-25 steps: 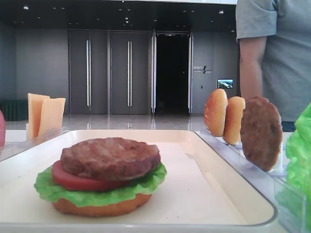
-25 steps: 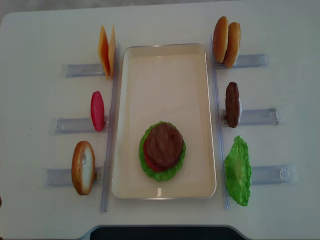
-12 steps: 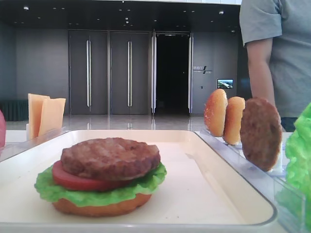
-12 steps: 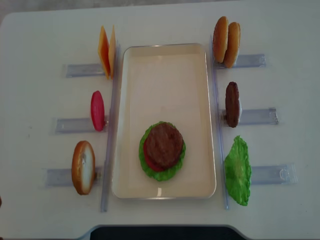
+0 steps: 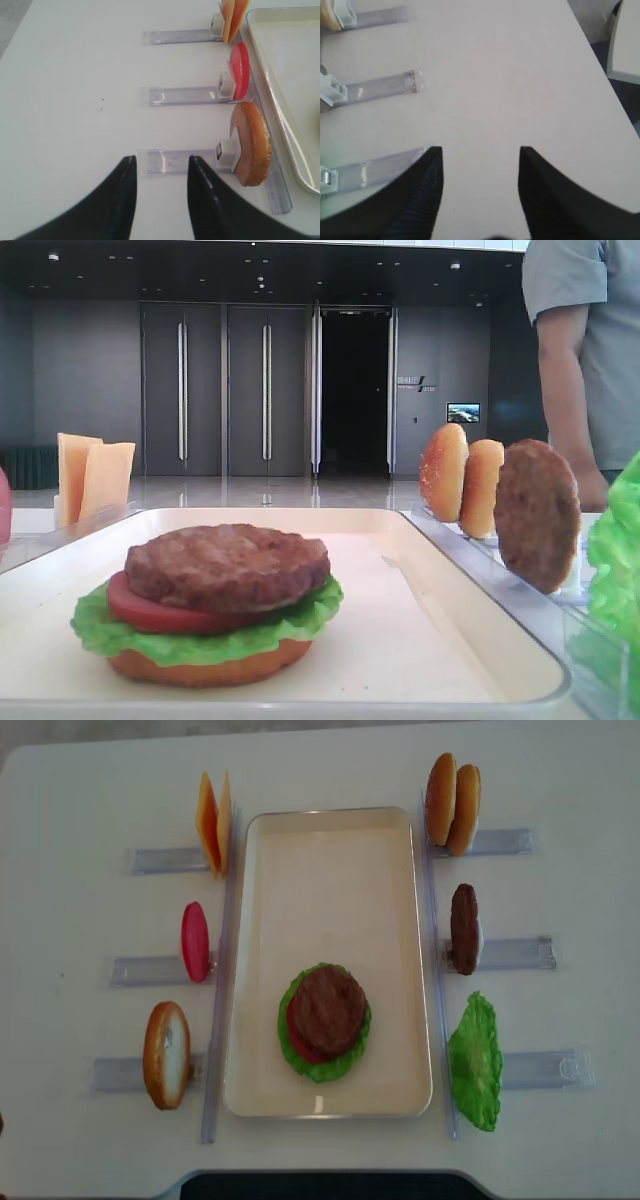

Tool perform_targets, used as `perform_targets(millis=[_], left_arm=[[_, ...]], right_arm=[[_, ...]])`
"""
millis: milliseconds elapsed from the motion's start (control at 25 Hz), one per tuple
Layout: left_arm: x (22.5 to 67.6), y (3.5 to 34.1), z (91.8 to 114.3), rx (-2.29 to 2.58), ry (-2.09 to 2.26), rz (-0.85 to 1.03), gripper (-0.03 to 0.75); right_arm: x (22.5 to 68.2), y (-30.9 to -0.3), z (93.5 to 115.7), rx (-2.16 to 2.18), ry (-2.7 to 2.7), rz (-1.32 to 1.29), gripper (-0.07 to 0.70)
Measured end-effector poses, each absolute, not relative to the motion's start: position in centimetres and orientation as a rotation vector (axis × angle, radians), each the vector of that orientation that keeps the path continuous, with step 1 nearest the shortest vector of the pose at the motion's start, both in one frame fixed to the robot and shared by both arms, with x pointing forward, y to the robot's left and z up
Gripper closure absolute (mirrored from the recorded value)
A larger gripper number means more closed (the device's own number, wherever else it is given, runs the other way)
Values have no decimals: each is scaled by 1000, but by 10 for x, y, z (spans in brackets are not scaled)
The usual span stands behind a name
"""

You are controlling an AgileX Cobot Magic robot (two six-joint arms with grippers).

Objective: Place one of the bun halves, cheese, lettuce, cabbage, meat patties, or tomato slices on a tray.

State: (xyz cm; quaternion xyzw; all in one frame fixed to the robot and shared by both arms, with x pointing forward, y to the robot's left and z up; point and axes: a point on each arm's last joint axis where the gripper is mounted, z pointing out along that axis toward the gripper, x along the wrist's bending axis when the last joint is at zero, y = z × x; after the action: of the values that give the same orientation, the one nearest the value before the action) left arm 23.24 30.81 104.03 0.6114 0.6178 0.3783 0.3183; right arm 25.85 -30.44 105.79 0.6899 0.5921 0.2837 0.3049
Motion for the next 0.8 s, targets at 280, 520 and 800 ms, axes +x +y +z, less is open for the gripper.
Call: perform_targets(millis=[280, 520, 800], left_arm=[[232, 308, 1040, 1608, 1625, 995, 451], [232, 308, 1040, 1608, 1625, 995, 451], [232, 308, 1040, 1608, 1625, 995, 451]], right_arm=[[240, -304, 1055, 1735, 1490, 844, 269], [239, -304, 1053, 1718, 1486, 851, 269], [237, -303, 1053, 1711, 1481, 857, 269]])
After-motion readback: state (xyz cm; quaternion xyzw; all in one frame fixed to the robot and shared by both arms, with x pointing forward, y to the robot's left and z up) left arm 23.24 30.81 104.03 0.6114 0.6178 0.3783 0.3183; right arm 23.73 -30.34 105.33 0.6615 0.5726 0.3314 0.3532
